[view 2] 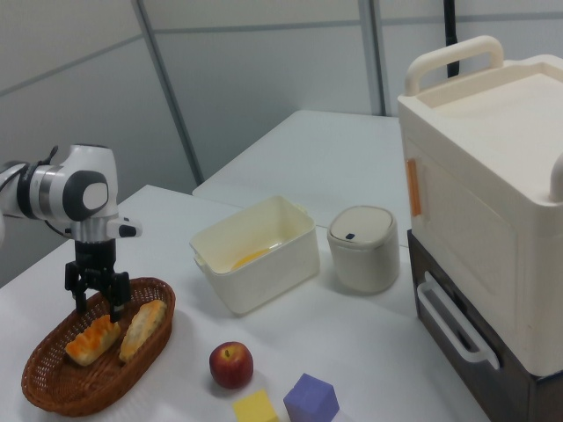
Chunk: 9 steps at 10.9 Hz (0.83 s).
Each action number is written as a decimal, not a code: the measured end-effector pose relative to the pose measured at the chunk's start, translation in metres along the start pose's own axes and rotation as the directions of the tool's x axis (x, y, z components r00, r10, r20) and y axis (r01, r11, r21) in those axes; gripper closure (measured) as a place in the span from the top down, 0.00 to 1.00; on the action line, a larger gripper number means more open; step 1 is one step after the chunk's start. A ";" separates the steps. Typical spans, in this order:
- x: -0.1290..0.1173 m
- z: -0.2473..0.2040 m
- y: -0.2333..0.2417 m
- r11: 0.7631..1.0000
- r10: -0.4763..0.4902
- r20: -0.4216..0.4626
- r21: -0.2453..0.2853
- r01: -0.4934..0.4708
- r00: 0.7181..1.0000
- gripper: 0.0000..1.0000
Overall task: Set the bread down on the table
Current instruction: 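Lower the gripper and grasp the bread roll nearest the basket rim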
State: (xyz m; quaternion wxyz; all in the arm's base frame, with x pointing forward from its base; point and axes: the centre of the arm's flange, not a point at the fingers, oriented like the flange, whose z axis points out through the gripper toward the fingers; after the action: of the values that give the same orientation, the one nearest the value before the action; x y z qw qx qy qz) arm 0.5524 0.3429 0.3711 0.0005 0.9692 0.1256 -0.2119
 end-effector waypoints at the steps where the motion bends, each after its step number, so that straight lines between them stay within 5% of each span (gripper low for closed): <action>1: 0.003 0.009 -0.007 1.000 0.007 -0.001 -0.004 -0.007 1.000 1.00; 9: 0.022 0.049 -0.028 1.000 0.027 -0.009 -0.014 -0.027 1.000 0.96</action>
State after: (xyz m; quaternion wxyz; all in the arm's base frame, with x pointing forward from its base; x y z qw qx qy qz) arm 0.5444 0.3729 0.3190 0.0099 0.9717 0.1140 -0.2068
